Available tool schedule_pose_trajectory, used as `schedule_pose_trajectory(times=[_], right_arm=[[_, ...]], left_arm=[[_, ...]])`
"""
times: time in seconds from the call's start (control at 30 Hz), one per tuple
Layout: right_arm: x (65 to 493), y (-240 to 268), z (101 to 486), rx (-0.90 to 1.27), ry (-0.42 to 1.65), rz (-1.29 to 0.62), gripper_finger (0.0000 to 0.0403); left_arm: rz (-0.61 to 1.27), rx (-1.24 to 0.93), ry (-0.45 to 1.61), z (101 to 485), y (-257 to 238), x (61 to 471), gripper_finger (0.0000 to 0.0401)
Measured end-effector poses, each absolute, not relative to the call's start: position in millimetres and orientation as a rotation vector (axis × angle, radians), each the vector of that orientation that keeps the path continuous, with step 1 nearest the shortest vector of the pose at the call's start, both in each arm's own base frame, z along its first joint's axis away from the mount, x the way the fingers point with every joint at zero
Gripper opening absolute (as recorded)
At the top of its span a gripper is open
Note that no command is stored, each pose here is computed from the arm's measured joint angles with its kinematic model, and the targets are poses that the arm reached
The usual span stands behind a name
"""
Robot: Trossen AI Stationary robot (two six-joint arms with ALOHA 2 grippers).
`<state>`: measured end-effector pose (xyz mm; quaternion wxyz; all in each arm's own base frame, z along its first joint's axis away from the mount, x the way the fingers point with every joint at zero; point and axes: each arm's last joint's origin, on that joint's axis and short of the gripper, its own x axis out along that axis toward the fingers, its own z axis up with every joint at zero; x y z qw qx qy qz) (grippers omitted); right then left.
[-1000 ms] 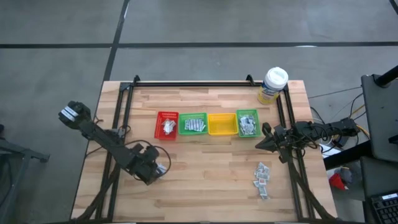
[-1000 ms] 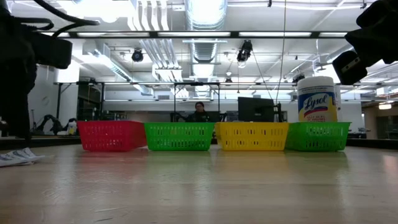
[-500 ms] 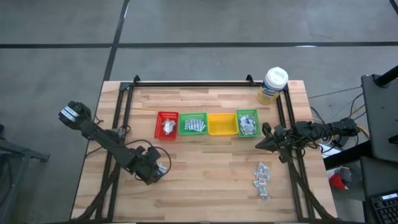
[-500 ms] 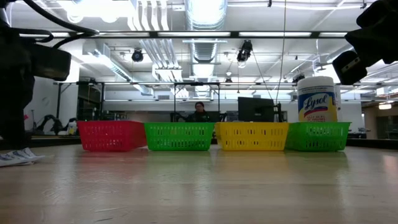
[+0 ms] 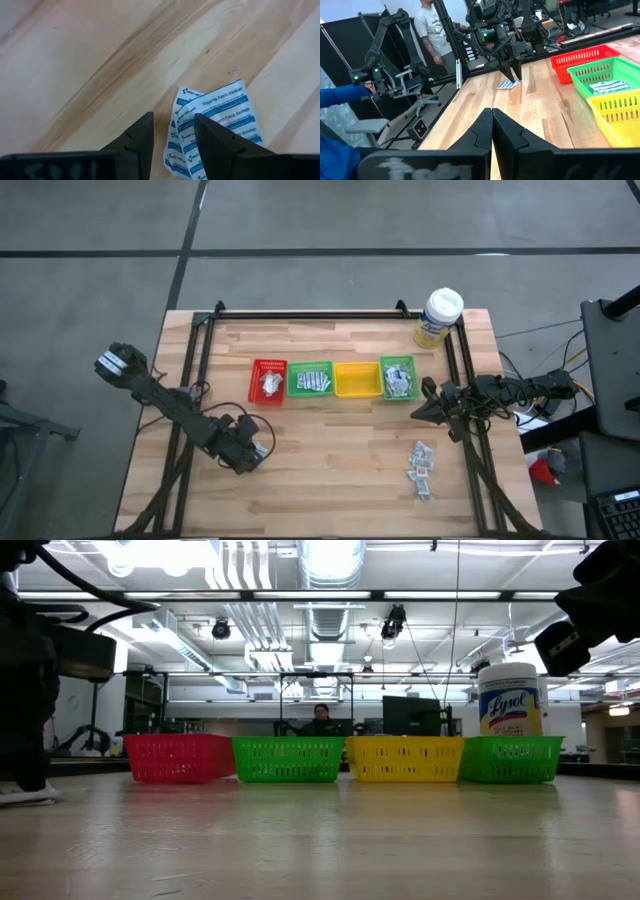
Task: Pick & Place First Aid Supplies
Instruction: Put the blue bandage into the left green bin
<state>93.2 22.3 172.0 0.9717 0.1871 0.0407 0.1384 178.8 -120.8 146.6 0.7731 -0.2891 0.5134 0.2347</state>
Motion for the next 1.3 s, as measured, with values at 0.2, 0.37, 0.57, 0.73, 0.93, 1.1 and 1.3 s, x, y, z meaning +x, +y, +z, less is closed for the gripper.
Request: schedule_pose_trajectory(times=[0.2, 0.37, 0.57, 0.73, 0.93, 1.1, 1.3], right_arm=[[93.2, 22.3, 172.0, 0.377, 0.082, 0.279, 0.0008], [93.2, 22.2, 172.0, 0.377, 0.082, 0.279, 0.0008], [93.2, 22.2, 172.0, 0.377, 0.082, 0.279, 0.0008], [93.2, 22.3, 172.0, 0.377, 0.082, 0.279, 0.0008], [93.2, 22.3, 172.0, 0.377, 0.082, 0.279, 0.0008], [93.2, 22.3, 172.0, 0.377, 0.082, 0.279, 0.0008], [93.2, 22.3, 172.0, 0.377, 0.083, 0.279, 0.0008]], left_arm=[[0.51, -0.625, 1.093, 147.0, -120.8, 179.8, 0.0133], [0.494, -0.642, 1.069, 147.7, -122.2, 182.0, 0.0123], [0.495, -0.644, 1.032, 141.5, -121.2, 182.0, 0.0075], [0.505, -0.677, 1.039, 136.0, -119.4, 178.8, 0.0041], [0.477, -0.687, 1.036, 137.0, -120.4, 179.8, 0.0004], [0.449, -0.703, 1.035, 142.5, -120.9, 179.6, 0.0001], [0.452, -0.69, 0.998, 158.5, -118.1, 177.3, 0.0]])
